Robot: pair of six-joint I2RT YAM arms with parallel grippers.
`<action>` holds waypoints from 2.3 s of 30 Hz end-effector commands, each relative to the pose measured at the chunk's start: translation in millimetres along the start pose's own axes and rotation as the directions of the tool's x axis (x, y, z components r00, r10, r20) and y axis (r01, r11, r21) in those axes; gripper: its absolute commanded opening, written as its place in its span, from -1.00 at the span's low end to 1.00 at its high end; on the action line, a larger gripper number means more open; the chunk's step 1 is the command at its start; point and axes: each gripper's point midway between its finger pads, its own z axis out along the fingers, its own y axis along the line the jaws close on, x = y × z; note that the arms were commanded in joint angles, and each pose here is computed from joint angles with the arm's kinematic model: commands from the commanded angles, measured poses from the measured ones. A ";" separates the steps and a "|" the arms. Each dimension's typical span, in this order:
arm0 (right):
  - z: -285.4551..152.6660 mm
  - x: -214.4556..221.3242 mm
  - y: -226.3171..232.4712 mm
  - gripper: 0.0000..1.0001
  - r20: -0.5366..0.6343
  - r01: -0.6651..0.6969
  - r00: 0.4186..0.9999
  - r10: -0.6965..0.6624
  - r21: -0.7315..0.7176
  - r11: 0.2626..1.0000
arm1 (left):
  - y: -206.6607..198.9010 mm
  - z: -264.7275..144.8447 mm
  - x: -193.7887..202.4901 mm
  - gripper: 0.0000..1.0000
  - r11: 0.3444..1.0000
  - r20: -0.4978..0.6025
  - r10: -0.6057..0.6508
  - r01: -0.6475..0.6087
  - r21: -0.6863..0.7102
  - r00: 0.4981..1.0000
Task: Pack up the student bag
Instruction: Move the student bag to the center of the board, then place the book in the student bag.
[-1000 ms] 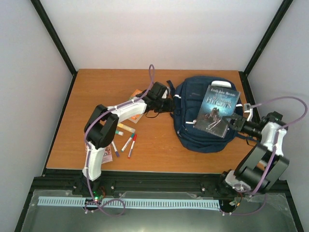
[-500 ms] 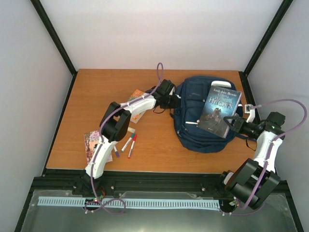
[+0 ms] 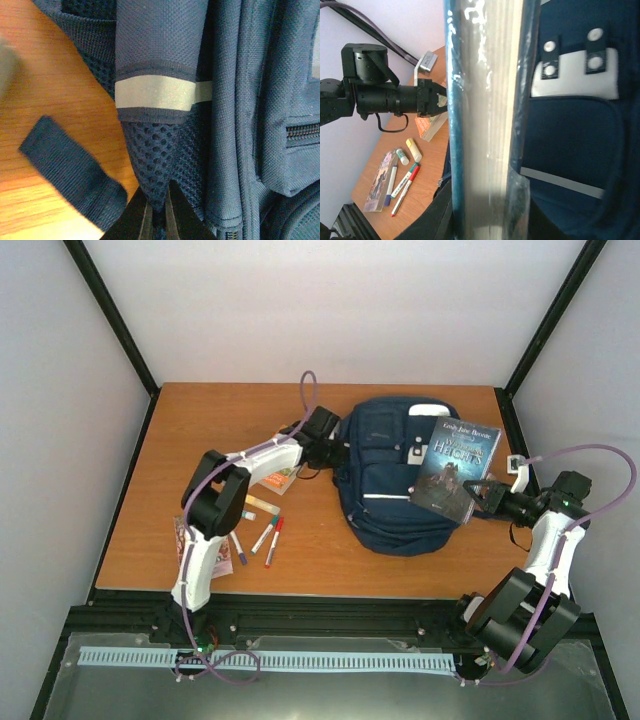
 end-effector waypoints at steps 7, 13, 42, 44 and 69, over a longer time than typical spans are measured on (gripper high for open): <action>-6.0 -21.3 22.0 -0.94 0.078 0.104 0.992 -0.098 -0.079 0.991 | 30.0 -36.2 -23.5 -0.27 0.999 0.050 0.022 -0.019 -0.046 0.999; -12.6 -32.1 16.7 -0.95 0.090 0.064 0.994 -0.056 -0.087 0.994 | 1.8 -88.0 -26.7 -0.03 0.992 0.122 0.125 -0.122 -0.034 0.985; -94.9 -48.0 -60.1 -0.94 -0.034 0.081 0.997 -0.074 0.393 0.916 | -191.2 -65.6 193.6 -0.23 0.526 -0.079 0.845 -0.794 0.304 0.529; -94.5 -46.8 -62.7 -0.95 -0.031 0.072 0.997 -0.065 0.390 0.918 | -187.8 -58.3 198.8 -0.22 0.530 -0.099 0.844 -0.789 0.310 0.528; -85.1 -24.5 -60.9 -0.95 -0.037 0.041 0.999 -0.030 0.356 0.933 | -184.5 2.1 166.4 -0.49 0.622 -0.077 0.783 -0.780 0.075 0.617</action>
